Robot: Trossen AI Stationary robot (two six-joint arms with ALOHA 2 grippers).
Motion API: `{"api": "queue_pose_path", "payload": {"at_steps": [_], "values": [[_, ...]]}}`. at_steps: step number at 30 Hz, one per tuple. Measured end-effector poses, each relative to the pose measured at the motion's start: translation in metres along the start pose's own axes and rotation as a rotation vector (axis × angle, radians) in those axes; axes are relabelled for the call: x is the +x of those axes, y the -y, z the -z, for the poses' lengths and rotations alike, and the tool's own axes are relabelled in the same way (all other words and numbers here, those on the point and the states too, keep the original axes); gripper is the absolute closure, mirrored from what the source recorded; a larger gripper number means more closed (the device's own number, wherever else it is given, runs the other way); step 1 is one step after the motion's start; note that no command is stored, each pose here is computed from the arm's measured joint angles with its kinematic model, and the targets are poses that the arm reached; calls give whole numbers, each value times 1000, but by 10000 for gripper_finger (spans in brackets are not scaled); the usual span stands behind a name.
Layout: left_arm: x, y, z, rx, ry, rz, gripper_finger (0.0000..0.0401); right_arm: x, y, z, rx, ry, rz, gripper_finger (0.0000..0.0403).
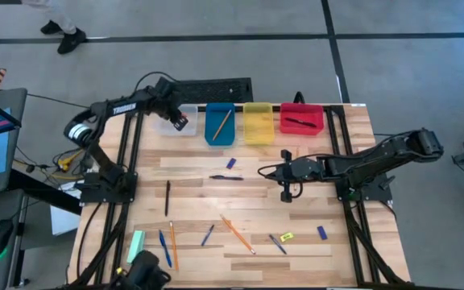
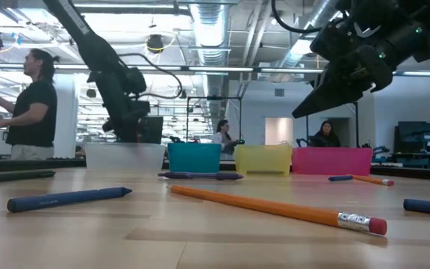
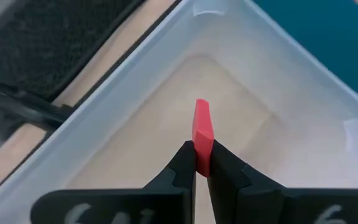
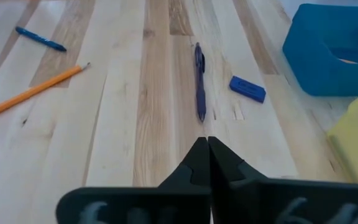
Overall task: Sort crayons/erasers/pens/pencils in bins
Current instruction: Put the orange eraser into the transparent bin, then put the violet pen into the red bin
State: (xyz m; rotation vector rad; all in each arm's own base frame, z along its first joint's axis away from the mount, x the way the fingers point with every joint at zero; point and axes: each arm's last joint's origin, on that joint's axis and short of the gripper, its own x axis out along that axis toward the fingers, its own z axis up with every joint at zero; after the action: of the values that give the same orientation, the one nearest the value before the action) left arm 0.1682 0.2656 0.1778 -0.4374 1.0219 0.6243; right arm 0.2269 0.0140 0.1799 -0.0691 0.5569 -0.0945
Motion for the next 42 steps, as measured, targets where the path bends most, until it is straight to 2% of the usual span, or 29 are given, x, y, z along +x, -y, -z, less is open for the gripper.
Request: {"api": "queue_pose_path", "payload": {"at_steps": [5, 20, 29, 35, 42], "values": [[8, -3, -3, -7, -14, 24, 387, 0, 0, 0, -4, 0, 0, 396], [8, -3, -1, -16, -43, 26, 313, 0, 0, 1, -7, -7, 0, 397], [7, -6, 3, -5, -108, -105, 279, 0, 0, 1, -7, -8, 1, 396], [-8, -1, -2, 18, -59, -128, 284, 0, 0, 1, -7, -7, 1, 400], [-46, 17, -10, 79, 70, -139, 294, 0, 0, 1, -7, -10, 1, 396]]}}
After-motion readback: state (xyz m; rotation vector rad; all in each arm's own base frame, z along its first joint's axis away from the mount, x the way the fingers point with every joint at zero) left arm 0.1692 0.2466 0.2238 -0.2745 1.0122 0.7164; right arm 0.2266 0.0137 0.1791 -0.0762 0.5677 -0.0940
